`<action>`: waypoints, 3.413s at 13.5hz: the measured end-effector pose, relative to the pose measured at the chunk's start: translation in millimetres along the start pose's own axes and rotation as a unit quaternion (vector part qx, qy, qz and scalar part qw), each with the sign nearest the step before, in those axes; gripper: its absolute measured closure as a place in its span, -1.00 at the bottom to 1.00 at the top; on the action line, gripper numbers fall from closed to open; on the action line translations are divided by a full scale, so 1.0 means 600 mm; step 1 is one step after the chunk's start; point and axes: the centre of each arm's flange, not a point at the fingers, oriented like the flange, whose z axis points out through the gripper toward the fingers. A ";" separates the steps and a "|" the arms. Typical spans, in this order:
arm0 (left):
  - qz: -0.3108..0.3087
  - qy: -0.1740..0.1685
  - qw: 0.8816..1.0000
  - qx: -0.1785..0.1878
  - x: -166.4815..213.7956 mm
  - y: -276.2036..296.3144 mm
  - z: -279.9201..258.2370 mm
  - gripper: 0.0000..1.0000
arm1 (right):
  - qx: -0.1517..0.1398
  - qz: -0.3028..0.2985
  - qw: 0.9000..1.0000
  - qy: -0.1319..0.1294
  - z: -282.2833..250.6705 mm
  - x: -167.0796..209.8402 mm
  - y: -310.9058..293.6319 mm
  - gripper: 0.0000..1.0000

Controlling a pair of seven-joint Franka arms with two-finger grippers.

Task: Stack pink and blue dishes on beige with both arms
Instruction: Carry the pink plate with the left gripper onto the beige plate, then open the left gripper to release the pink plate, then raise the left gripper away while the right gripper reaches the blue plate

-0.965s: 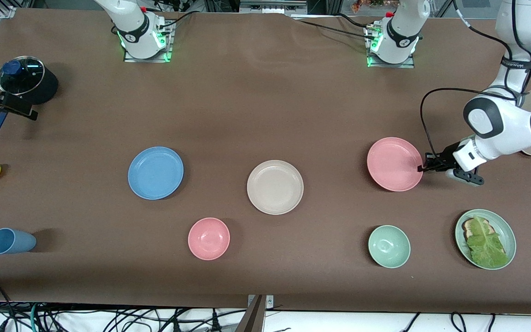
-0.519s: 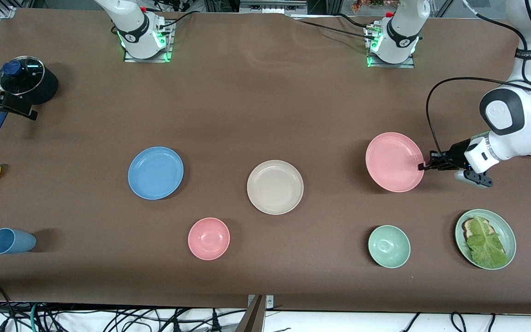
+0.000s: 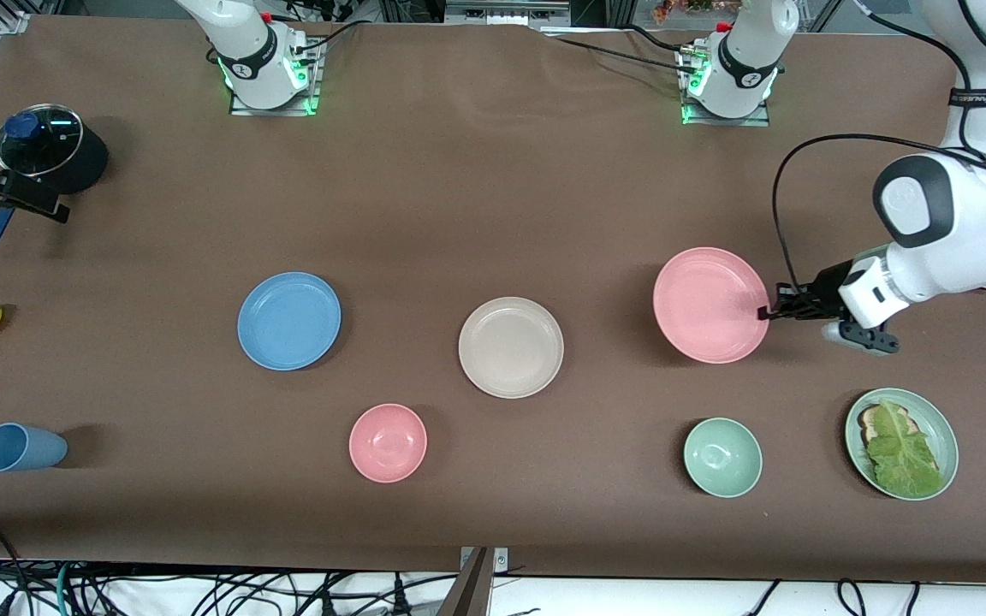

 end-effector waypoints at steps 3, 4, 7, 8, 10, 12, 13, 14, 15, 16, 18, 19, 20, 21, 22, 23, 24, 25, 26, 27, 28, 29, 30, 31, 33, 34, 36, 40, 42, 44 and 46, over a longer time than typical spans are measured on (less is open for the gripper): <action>-0.022 -0.008 1.000 0.000 0.016 0.083 0.025 0.90 | 0.000 0.000 1.000 0.000 0.000 0.000 0.000 -1.00; -0.030 -0.012 0.999 0.000 0.020 0.107 0.035 0.90 | 0.000 0.000 1.000 0.000 0.000 0.000 0.000 -1.00; -0.049 -0.017 0.999 0.004 0.029 0.174 0.073 0.90 | 0.000 0.000 1.000 0.000 -0.001 0.000 0.000 -1.00; -0.057 -0.020 0.998 0.005 0.030 0.201 0.089 0.90 | 0.000 0.000 1.000 0.000 -0.001 0.000 0.000 -1.00; -0.073 -0.023 0.997 0.011 0.027 0.255 0.119 0.90 | 0.000 0.000 1.000 0.000 -0.001 0.000 0.000 -1.00; -0.085 -0.015 0.996 0.029 0.025 0.298 0.145 0.90 | 0.000 -0.001 1.000 0.000 -0.001 0.000 -0.001 -1.00; -0.092 -0.011 0.995 0.035 0.022 0.318 0.161 0.90 | 0.000 -0.001 1.000 0.000 -0.001 0.000 -0.002 -1.00; -0.099 -0.006 0.994 0.040 0.019 0.340 0.180 0.90 | 0.000 -0.001 1.000 0.000 -0.001 0.000 -0.002 -1.00; -0.108 -0.003 0.993 0.045 0.017 0.361 0.197 0.90 | 0.000 -0.001 1.000 0.000 -0.001 0.000 -0.002 -1.00; -0.117 -0.003 0.992 0.049 0.014 0.383 0.216 0.90 | 0.000 -0.001 1.000 0.000 -0.001 0.000 -0.002 -1.00; -0.125 0.005 0.990 0.067 0.012 0.421 0.257 0.90 | 0.000 -0.001 1.000 0.001 -0.001 0.000 -0.002 -1.00; -0.127 0.014 0.989 0.075 0.011 0.433 0.276 0.90 | 0.000 -0.001 1.000 0.001 -0.001 0.000 -0.002 -1.00; -0.130 0.020 0.988 0.080 0.011 0.439 0.295 0.90 | 0.000 -0.001 1.000 0.001 -0.001 0.000 -0.002 -1.00; -0.133 0.023 0.987 0.083 0.009 0.441 0.313 0.90 | 0.000 -0.001 1.000 0.001 -0.001 0.000 -0.002 -1.00; -0.136 0.024 0.987 0.084 0.007 0.441 0.330 0.90 | 0.000 -0.001 1.000 0.001 -0.001 0.000 -0.002 -1.00; -0.140 0.025 0.986 0.084 0.004 0.443 0.344 0.90 | 0.000 -0.001 1.000 0.001 -0.001 0.000 -0.002 -1.00; -0.141 0.026 0.986 0.085 0.001 0.446 0.356 0.90 | 0.000 -0.002 1.000 0.001 -0.001 0.000 -0.003 -1.00; -0.144 0.029 0.986 0.084 0.001 0.448 0.365 0.90 | 0.000 -0.002 1.000 0.001 -0.001 0.000 -0.003 -1.00; -0.145 0.030 0.985 0.084 0.002 0.450 0.372 0.90 | 0.000 -0.002 1.000 0.001 -0.001 0.000 -0.003 -1.00; -0.146 0.030 0.985 0.084 0.004 0.450 0.377 0.90 | 0.000 -0.002 1.000 0.001 -0.001 0.000 -0.003 -1.00; -0.147 0.030 0.985 0.084 0.007 0.449 0.382 0.90 | 0.000 -0.002 1.000 0.001 -0.001 0.000 -0.003 -1.00; -0.148 0.032 0.985 0.084 0.011 0.448 0.386 0.90 | 0.000 -0.002 1.000 0.001 -0.001 0.000 -0.003 -1.00; -0.150 0.033 0.985 0.083 0.015 0.448 0.390 0.90 | 0.000 -0.002 1.000 0.001 -0.001 0.000 -0.003 -1.00; -0.151 0.034 0.984 0.083 0.019 0.446 0.394 0.90 | 0.000 -0.002 1.000 0.001 -0.001 0.000 -0.003 -1.00; -0.154 0.037 0.984 0.083 0.029 0.442 0.398 0.90 | 0.000 -0.002 1.000 0.001 -0.001 0.000 -0.003 -1.00; -0.155 0.040 0.984 0.083 0.034 0.440 0.397 0.90 | 0.000 -0.002 1.000 0.001 -0.001 0.000 -0.003 -1.00; -0.155 0.044 0.983 0.082 0.041 0.440 0.393 0.90 | 0.000 -0.002 1.000 0.001 -0.001 0.000 -0.003 -1.00; -0.156 0.048 0.983 0.081 0.047 0.438 0.390 0.39 | 0.000 -0.002 1.000 0.000 -0.001 0.000 -0.003 -1.00; -0.156 0.048 0.983 0.081 0.047 0.438 0.390 0.34 | 0.000 -0.002 1.000 0.000 -0.001 0.000 -0.003 -1.00; -0.151 0.050 0.984 0.084 0.049 0.439 0.388 0.27 | 0.000 -0.002 1.000 0.000 -0.001 0.000 -0.003 -1.00; -0.143 0.055 0.984 0.091 0.056 0.439 0.379 -0.03 | 0.000 -0.002 1.000 0.000 -0.001 0.000 -0.003 -1.00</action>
